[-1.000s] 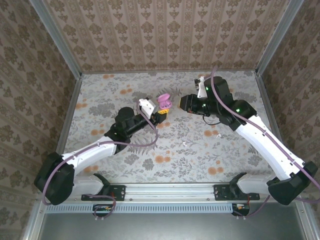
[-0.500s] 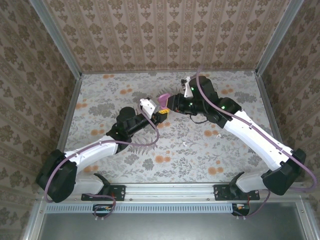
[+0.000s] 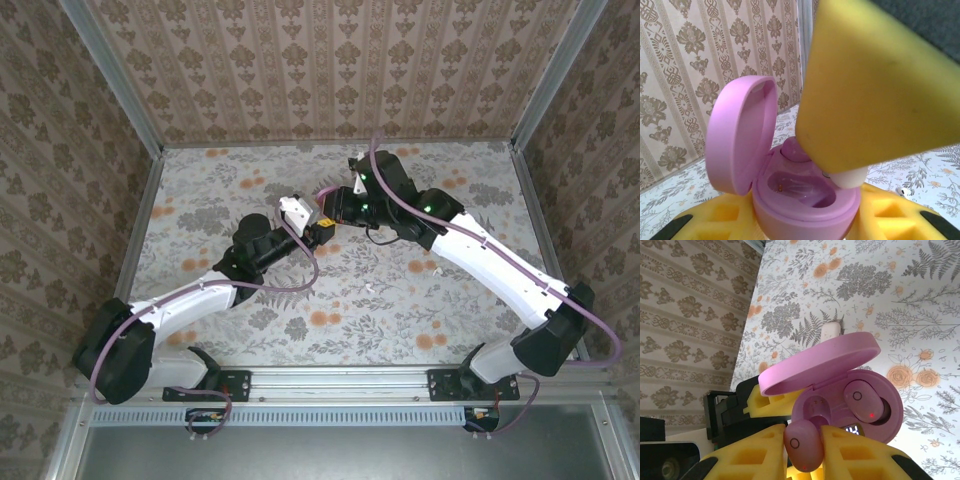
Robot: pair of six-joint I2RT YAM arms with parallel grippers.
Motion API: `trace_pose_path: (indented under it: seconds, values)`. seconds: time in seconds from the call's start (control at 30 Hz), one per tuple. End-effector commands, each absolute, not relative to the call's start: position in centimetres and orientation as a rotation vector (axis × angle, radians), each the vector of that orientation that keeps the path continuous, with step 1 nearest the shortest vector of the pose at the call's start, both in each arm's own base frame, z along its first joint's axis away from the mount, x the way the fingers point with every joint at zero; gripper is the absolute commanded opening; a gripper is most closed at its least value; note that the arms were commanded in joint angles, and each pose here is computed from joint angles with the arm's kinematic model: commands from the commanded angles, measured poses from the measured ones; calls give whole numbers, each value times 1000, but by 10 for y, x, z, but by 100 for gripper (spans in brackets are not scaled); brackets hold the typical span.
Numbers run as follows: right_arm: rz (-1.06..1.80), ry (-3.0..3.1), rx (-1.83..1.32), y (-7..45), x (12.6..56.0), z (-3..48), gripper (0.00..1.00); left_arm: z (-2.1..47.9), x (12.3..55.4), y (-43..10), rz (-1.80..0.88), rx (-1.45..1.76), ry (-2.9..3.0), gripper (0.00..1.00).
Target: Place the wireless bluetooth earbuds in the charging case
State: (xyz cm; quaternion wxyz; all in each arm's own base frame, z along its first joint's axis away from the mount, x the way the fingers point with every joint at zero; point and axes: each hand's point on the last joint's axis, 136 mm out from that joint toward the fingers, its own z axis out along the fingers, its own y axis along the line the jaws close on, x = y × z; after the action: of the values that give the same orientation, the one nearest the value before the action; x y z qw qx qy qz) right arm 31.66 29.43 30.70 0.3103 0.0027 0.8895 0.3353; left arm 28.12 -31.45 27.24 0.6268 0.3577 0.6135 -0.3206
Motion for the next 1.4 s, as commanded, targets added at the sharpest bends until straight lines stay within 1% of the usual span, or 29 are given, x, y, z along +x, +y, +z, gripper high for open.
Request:
trace_pose_path:
  seconds: [0.0, 0.83, 1.37]
  values:
    - [832, 2355, -16, 294, 317, 309, 24, 297, 282, -319, -756, 792, 1339, 38]
    - [738, 2333, -20, 298, 330, 304, 23, 303, 278, -321, -770, 800, 1324, 38]
    - [661, 2351, -52, 297, 326, 298, 24, 307, 280, -320, -768, 791, 1319, 38]
